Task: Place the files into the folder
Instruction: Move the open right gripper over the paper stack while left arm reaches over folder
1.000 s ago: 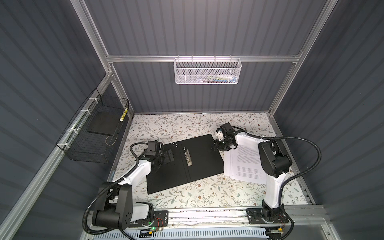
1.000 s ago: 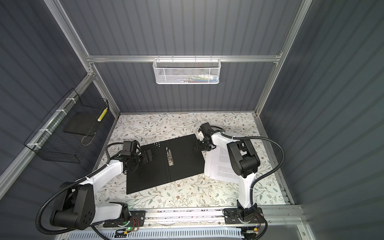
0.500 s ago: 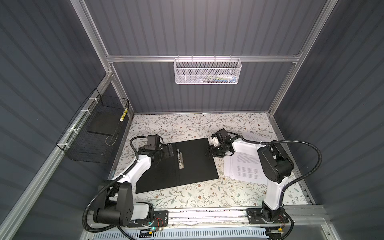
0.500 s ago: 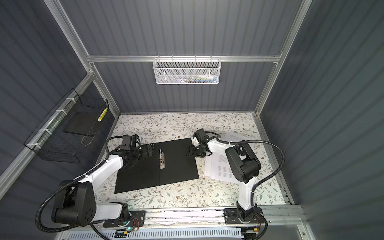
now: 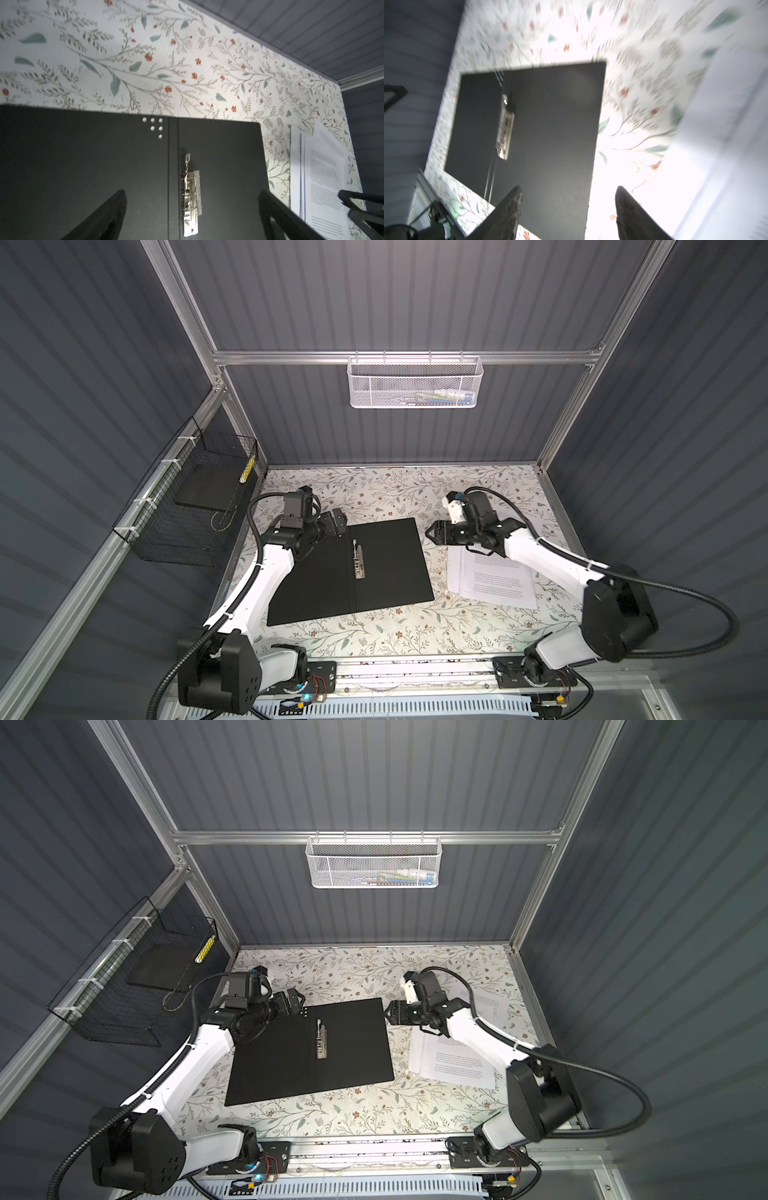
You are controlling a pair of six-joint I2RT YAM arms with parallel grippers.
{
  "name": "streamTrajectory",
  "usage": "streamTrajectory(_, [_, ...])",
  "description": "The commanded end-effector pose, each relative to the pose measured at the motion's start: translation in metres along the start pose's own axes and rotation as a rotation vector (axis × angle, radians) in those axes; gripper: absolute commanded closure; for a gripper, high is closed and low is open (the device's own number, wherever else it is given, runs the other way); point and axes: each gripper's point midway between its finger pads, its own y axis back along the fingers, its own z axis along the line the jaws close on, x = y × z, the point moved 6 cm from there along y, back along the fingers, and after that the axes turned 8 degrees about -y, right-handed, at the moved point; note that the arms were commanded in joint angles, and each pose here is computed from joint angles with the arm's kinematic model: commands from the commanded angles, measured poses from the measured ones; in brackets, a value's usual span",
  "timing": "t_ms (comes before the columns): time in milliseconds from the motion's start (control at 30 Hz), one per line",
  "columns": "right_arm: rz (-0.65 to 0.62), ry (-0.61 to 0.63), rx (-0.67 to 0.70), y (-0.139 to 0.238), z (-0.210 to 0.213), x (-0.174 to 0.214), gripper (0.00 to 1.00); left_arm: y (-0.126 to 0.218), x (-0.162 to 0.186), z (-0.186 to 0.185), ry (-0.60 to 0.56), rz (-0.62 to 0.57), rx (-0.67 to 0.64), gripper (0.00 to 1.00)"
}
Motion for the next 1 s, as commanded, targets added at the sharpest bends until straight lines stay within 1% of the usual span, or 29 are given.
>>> streamTrajectory(0, [-0.05, 0.041, -0.065, 0.001, -0.008, -0.015, 0.29, 0.0, -0.012, -0.041, -0.076, -0.014, 0.001, 0.01])
streamTrajectory(100, [-0.085, 0.049, -0.088, 0.013, -0.014, -0.03, 0.28, -0.013, -0.018, -0.076, -0.079, 0.013, 0.078, 0.0])
streamTrajectory(133, [-0.094, 0.045, -0.102, 0.017, -0.016, -0.035, 0.28, -0.016, -0.021, -0.087, -0.097, 0.003, 0.074, 0.01])
streamTrajectory(200, [-0.089, 0.006, -0.105, 0.027, -0.022, -0.04, 0.28, -0.019, -0.025, -0.104, -0.119, 0.025, 0.044, 0.01])
streamTrajectory(233, [-0.074, -0.014, -0.094, 0.033, -0.026, -0.04, 0.27, -0.021, -0.023, -0.111, -0.126, 0.049, 0.033, 0.01])
streamTrajectory(267, [-0.073, -0.025, -0.066, 0.038, -0.03, -0.039, 0.27, -0.017, -0.029, -0.125, -0.138, 0.029, 0.038, 0.01])
streamTrajectory(333, [-0.099, -0.025, -0.008, 0.043, -0.041, -0.035, 0.26, -0.021, -0.019, -0.145, -0.176, 0.005, 0.026, 0.0])
streamTrajectory(367, [-0.102, -0.022, 0.016, 0.047, -0.046, -0.033, 0.26, -0.028, -0.012, -0.156, -0.184, -0.012, 0.042, 0.01])
streamTrajectory(400, [-0.095, -0.029, 0.046, 0.05, -0.051, -0.03, 0.26, -0.041, 0.003, -0.16, -0.188, -0.001, 0.052, 0.01])
streamTrajectory(467, [-0.109, -0.072, 0.128, 0.058, -0.067, -0.024, 0.25, -0.063, 0.02, -0.178, -0.202, -0.007, 0.096, 0.0])
streamTrajectory(500, [-0.125, -0.096, 0.145, 0.06, -0.074, -0.021, 0.25, -0.07, 0.023, -0.185, -0.203, 0.011, 0.105, 0.0])
streamTrajectory(533, [-0.137, -0.13, 0.143, 0.062, -0.081, -0.018, 0.25, -0.076, 0.026, -0.191, -0.21, 0.055, 0.117, 0.01])
streamTrajectory(567, [-0.145, -0.171, 0.142, 0.065, -0.087, -0.014, 0.25, -0.075, 0.021, -0.201, -0.229, 0.069, 0.145, 0.01])
streamTrajectory(633, [-0.172, -0.223, 0.152, 0.072, -0.097, -0.007, 0.25, -0.073, 0.023, -0.209, -0.296, 0.072, 0.143, 0.01])
streamTrajectory(700, [-0.204, -0.217, 0.164, 0.077, -0.104, 0.001, 0.24, -0.079, 0.025, -0.209, -0.311, 0.051, 0.152, 0.0])
streamTrajectory(767, [-0.238, -0.219, 0.195, 0.086, -0.113, 0.004, 0.23, -0.091, 0.03, -0.213, -0.305, 0.049, 0.174, 0.0])
streamTrajectory(833, [-0.261, -0.249, 0.229, 0.096, -0.122, 0.002, 0.22, -0.103, 0.034, -0.223, -0.288, 0.076, 0.217, 0.01])
streamTrajectory(900, [-0.26, -0.286, 0.264, 0.103, -0.133, 0.003, 0.22, -0.113, 0.038, -0.233, -0.273, 0.088, 0.264, 0.01])
streamTrajectory(967, [-0.256, -0.315, 0.297, 0.109, -0.142, 0.004, 0.22, -0.122, 0.04, -0.238, -0.263, 0.091, 0.275, 0.01])
